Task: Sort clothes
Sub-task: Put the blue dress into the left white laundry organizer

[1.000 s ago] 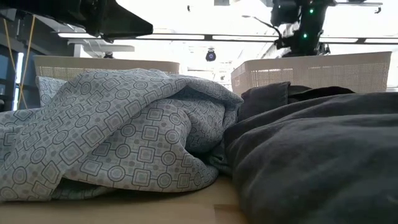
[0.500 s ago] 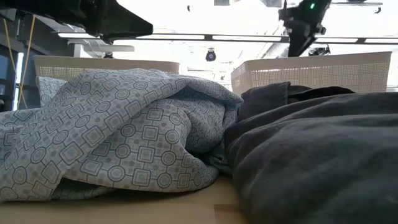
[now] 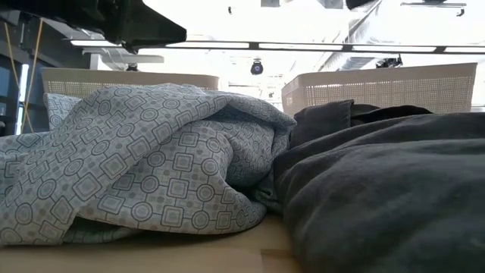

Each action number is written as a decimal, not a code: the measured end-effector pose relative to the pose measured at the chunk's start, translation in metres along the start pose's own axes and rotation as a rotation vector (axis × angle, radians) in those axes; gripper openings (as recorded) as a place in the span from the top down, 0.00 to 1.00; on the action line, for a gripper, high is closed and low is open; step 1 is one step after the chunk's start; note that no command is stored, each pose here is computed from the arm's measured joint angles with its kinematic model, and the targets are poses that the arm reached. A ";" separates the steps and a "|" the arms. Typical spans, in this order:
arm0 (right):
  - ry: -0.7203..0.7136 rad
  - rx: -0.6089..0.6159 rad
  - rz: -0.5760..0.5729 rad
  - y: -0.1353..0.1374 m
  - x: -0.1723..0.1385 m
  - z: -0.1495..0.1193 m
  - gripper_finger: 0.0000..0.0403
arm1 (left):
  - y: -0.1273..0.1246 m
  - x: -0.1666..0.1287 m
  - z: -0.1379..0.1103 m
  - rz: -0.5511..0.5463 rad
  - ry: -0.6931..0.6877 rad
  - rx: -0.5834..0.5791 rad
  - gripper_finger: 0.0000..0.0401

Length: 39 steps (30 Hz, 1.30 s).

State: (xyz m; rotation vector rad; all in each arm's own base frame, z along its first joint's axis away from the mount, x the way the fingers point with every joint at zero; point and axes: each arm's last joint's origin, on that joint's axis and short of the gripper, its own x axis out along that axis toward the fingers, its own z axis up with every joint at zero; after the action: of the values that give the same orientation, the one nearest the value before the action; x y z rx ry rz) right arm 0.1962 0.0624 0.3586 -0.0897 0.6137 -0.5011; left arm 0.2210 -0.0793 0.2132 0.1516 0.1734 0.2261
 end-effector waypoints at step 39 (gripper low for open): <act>-0.039 0.120 0.214 0.142 0.045 -0.181 0.67 | -0.061 0.084 0.000 -0.374 0.189 -0.001 0.61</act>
State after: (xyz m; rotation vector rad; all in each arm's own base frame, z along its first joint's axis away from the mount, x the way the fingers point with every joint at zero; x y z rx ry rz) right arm 0.1839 0.1773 0.1547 0.0791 0.5468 -0.3273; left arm 0.3144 -0.1184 0.1897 0.0938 0.3847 -0.1333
